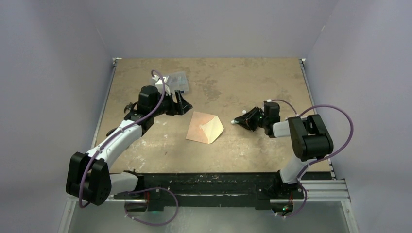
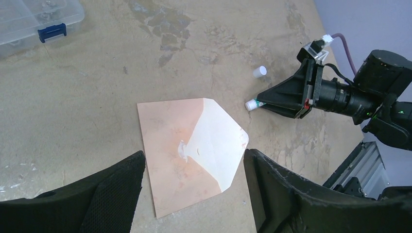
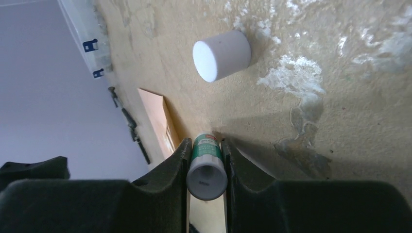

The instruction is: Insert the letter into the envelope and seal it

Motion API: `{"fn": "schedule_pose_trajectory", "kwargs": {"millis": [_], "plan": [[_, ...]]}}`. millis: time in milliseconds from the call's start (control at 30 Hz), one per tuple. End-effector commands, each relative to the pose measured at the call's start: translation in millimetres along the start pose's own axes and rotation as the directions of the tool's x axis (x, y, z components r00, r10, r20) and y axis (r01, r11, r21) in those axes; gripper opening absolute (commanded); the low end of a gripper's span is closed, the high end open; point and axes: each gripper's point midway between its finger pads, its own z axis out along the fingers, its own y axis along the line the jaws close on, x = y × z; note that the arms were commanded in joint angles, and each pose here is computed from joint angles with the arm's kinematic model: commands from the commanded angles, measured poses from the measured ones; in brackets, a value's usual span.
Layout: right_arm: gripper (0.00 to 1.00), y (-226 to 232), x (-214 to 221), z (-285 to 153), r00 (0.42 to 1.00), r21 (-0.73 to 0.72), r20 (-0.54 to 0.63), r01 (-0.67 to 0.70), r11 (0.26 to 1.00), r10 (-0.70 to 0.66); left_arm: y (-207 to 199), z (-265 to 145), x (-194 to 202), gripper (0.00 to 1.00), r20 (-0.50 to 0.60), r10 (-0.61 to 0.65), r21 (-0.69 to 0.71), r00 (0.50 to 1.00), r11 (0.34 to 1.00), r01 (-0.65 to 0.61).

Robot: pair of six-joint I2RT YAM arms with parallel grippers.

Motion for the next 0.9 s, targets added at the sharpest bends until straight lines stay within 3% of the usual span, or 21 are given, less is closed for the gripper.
{"fn": "schedule_pose_trajectory", "kwargs": {"millis": [0, 167, 267, 367, 567, 867], "plan": [[0.17, -9, 2, 4, 0.998, 0.010, -0.021, -0.052, 0.999, 0.052, -2, 0, -10, 0.73, 0.038, -0.001, 0.002, 0.999, 1.000, 0.001], [0.44, -19, 5, 6, 0.995, 0.028, -0.018, -0.094, 0.995, 0.095, -1, -2, -9, 0.73, 0.034, -0.003, -0.003, 0.999, 1.000, 0.003], [0.52, -23, 4, 5, 0.995, 0.046, -0.003, -0.098, 0.994, 0.098, -1, -3, -10, 0.73, 0.037, 0.000, -0.006, 0.999, 1.000, 0.000], [0.51, -25, 2, 3, 0.995, 0.066, 0.010, -0.102, 0.993, 0.102, -1, -3, -9, 0.73, 0.036, -0.001, -0.007, 0.999, 1.000, 0.001], [0.38, -23, -3, 2, 0.995, 0.076, 0.033, -0.096, 0.993, 0.093, 0, -2, -9, 0.73, 0.035, -0.004, -0.008, 0.999, 1.000, 0.004], [0.33, 12, -26, -6, 0.993, 0.026, 0.098, 0.062, 0.998, -0.064, 0, -1, -8, 0.72, 0.031, -0.015, -0.008, 0.999, 1.000, 0.015]]}}
